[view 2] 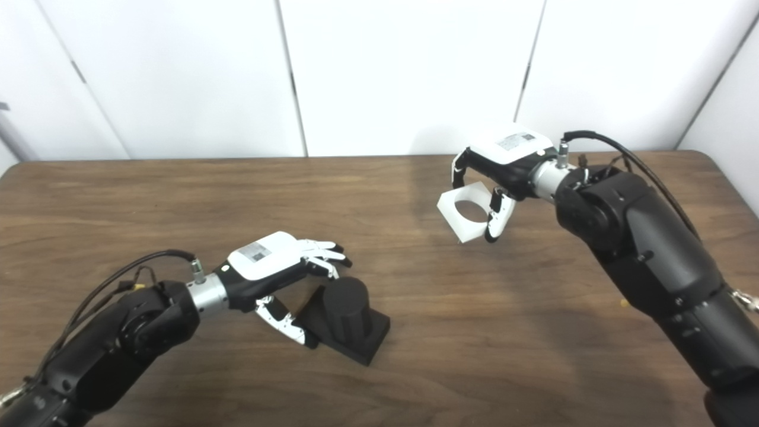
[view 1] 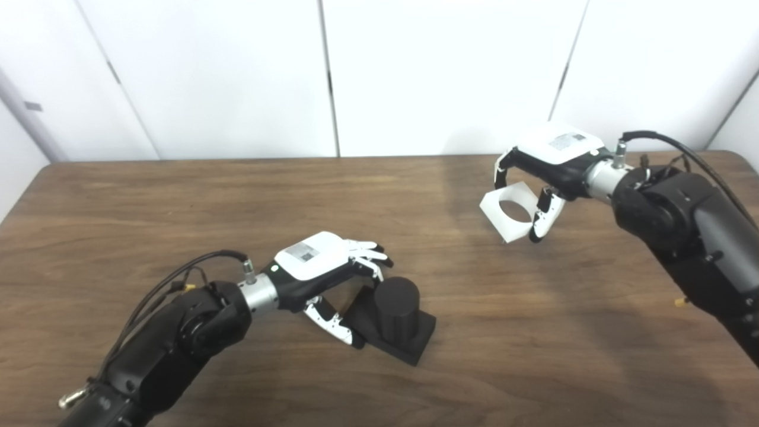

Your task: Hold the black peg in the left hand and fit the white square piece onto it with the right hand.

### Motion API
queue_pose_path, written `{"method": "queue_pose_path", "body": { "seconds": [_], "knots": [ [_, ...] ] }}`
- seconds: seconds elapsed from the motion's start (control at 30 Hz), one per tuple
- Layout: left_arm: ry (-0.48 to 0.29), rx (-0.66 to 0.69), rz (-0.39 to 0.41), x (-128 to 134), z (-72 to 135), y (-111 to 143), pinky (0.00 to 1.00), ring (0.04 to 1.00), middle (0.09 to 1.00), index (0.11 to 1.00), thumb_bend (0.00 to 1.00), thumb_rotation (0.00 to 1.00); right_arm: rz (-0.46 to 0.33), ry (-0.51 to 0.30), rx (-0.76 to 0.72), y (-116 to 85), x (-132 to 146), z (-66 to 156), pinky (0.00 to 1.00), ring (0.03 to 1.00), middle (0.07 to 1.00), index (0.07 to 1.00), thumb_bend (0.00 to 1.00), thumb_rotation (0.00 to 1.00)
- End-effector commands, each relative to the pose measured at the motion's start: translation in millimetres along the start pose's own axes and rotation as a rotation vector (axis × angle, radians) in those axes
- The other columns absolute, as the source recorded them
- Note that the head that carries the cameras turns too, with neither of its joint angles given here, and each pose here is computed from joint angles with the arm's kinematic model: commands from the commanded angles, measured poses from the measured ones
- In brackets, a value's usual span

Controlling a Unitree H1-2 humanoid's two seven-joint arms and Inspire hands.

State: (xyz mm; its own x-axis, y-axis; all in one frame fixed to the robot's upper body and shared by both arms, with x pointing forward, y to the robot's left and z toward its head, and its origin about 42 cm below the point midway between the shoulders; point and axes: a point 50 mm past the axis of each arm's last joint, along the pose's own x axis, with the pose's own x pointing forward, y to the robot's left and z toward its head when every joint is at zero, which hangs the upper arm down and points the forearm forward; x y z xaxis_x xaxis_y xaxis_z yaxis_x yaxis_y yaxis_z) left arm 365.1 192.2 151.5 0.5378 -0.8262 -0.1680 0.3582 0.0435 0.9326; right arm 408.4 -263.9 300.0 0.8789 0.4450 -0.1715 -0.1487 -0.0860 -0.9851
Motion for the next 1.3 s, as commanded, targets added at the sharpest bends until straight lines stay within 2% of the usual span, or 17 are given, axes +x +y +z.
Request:
{"method": "queue_pose_path", "body": {
  "seconds": [0.0, 0.37, 0.53, 0.87, 1.1, 1.27],
  "knots": [
    [0.012, 0.041, -0.108, 6.7, 6.7, -16.9, 0.88, 0.936, 0.884, 0.490, 0.52, 0.06, -0.094, -0.060, -0.046, -33.3, -3.3, 6.8, 0.74, 0.795, 0.737, 0.477, 0.52, 0.13],
    [0.018, 0.042, -0.104, 13.3, 7.4, -17.9, 0.86, 0.936, 0.894, 0.490, 0.52, 0.06, -0.120, -0.222, -0.099, -48.3, -11.4, 42.5, 0.67, 0.772, 0.732, 0.477, 0.52, 0.13],
    [0.016, 0.038, -0.098, 13.7, 6.8, -18.0, 0.86, 0.932, 0.893, 0.489, 0.52, 0.06, -0.131, -0.267, -0.100, -58.7, -17.7, 57.5, 0.72, 0.787, 0.738, 0.476, 0.52, 0.13],
    [0.018, 0.039, -0.106, 15.0, 6.5, -17.2, 0.88, 0.942, 0.896, 0.490, 0.52, 0.06, -0.135, -0.365, -0.100, -70.3, -32.0, 84.5, 0.74, 0.794, 0.741, 0.476, 0.52, 0.13],
    [0.016, 0.041, -0.105, 15.8, 8.6, -16.0, 0.88, 0.942, 0.897, 0.490, 0.52, 0.06, -0.128, -0.410, -0.082, -75.2, -40.4, 101.9, 0.75, 0.794, 0.742, 0.477, 0.52, 0.13],
    [0.017, 0.041, -0.105, 17.0, 8.8, -17.3, 0.88, 0.945, 0.895, 0.489, 0.52, 0.06, -0.115, -0.448, -0.056, -71.0, -44.2, 113.1, 0.76, 0.794, 0.740, 0.477, 0.52, 0.13]
  ]
}}
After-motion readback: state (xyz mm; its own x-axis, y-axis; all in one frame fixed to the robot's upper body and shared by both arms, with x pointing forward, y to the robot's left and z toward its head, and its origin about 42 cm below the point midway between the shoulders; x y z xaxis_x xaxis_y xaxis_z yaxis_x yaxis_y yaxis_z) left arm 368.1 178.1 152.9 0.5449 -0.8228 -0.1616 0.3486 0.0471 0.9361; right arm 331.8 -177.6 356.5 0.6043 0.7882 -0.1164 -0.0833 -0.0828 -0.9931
